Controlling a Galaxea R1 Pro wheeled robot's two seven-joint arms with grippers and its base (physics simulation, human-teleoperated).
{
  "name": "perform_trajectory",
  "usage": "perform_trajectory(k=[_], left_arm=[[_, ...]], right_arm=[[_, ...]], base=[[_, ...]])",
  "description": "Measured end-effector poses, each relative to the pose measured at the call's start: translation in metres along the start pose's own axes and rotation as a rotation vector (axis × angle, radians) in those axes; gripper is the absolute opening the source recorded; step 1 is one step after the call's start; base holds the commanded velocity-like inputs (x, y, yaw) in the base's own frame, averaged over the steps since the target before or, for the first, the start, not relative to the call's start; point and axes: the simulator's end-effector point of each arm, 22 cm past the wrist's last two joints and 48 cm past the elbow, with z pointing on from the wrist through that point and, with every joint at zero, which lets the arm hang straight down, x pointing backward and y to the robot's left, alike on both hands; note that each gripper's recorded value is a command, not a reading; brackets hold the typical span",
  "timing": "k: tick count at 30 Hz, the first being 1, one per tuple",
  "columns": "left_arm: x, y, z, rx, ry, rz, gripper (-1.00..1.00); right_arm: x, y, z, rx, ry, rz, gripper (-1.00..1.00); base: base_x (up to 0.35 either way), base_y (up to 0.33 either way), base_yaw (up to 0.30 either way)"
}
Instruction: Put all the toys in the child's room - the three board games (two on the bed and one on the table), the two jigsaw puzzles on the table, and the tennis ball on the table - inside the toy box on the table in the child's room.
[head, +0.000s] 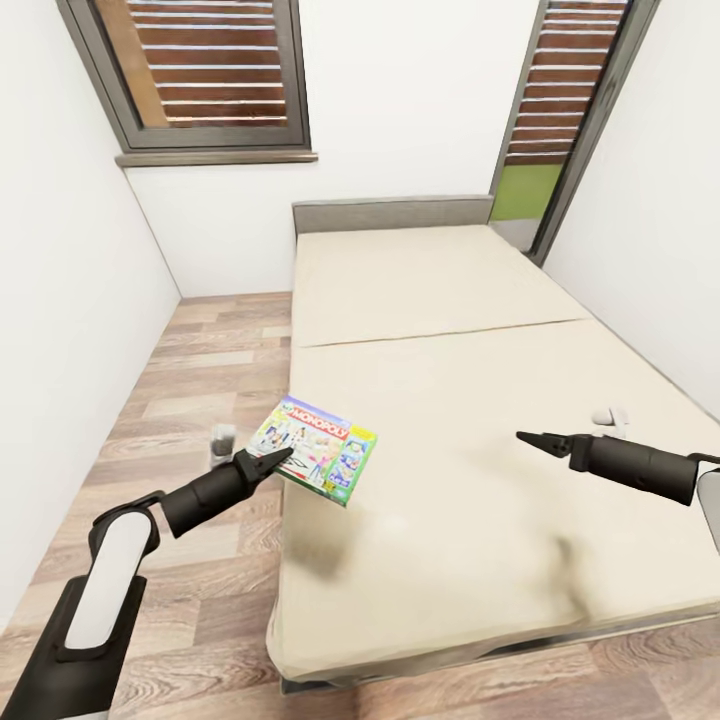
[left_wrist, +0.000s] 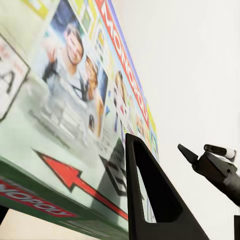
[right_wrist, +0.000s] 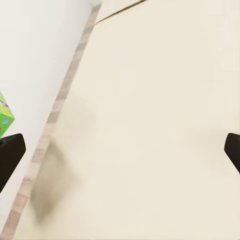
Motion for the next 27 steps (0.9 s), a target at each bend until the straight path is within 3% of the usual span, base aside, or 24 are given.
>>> perform_trajectory(k=[7, 13, 18, 27], left_arm=[[-0.002, -0.015, -0.004, 0.005, 0.003, -0.016, -1.00], [0.023, -0.005, -0.017, -0.037, 0.030, -0.070, -1.00], [0.029, -0.008, -0.022, -0.050, 0.038, -0.089, -1.00], [0.042, -0.006, -0.030, -0.092, 0.050, -0.130, -1.00]], right_arm=[[-0.014, 0.012, -0.006, -0.007, -0.004, -0.004, 1.00], [-0.023, 0.023, -0.009, -0.016, -0.002, -0.007, 1.00], [-0.028, 0.032, -0.010, -0.025, 0.005, -0.007, 1.00], [-0.009, 0.054, 0.001, -0.063, 0.047, 0.039, 1.00]], base=[[0.000, 0.000, 0.000], [0.000, 0.000, 0.000], [0.000, 0.000, 0.000], [0.000, 0.000, 0.000]])
